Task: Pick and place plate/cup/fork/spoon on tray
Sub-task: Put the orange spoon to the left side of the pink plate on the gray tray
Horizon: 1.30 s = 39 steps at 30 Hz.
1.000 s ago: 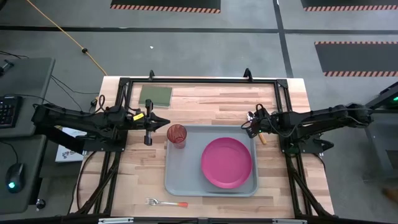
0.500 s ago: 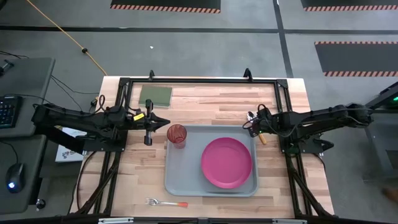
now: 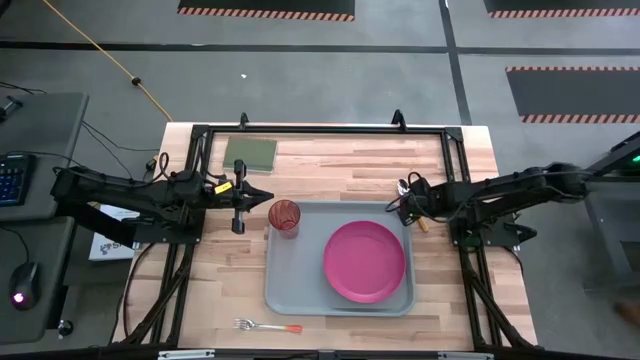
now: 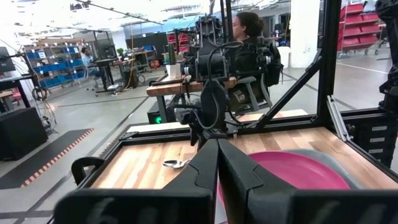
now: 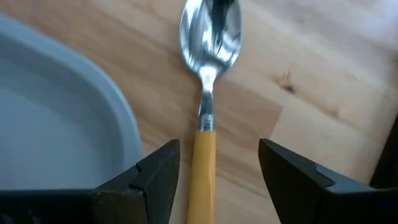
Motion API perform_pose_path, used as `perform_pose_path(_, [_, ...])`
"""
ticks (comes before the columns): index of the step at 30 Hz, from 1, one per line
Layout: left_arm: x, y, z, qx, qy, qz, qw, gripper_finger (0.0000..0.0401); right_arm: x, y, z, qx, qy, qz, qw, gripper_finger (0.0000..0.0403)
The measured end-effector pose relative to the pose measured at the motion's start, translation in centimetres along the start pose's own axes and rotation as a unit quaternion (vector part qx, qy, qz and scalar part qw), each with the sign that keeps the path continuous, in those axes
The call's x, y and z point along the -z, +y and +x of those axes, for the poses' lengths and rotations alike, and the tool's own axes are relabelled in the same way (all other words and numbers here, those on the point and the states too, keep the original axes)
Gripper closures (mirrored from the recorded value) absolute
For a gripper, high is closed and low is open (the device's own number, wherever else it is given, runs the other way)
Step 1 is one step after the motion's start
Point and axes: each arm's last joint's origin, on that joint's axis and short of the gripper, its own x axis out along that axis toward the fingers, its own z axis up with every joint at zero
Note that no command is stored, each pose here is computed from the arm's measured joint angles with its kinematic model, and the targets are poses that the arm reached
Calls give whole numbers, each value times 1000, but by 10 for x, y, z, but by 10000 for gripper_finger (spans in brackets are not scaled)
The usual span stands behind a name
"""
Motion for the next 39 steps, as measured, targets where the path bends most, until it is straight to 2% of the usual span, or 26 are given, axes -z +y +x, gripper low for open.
perform_pose_path(3, [0, 0, 0, 0, 0, 0, 1000, 398, 2, 2, 4, 2, 23, -10, 1000, 192])
perform_pose_path(17, [0, 0, 0, 0, 0, 0, 1000, 398, 4, 10, 16, 18, 47, -24, 998, 192])
perform_pose_path(24, [0, 0, 0, 0, 0, 0, 1000, 398, 0, 11, 25, 29, 73, -14, 997, 201])
perform_pose_path(29, [0, 0, 0, 0, 0, 0, 1000, 398, -4, 10, 28, 15, 86, -20, 996, 233])
perform_pose_path(39, [0, 0, 0, 0, 1, 0, 1000, 398, -8, 8, 30, 2, 101, -19, 995, 340])
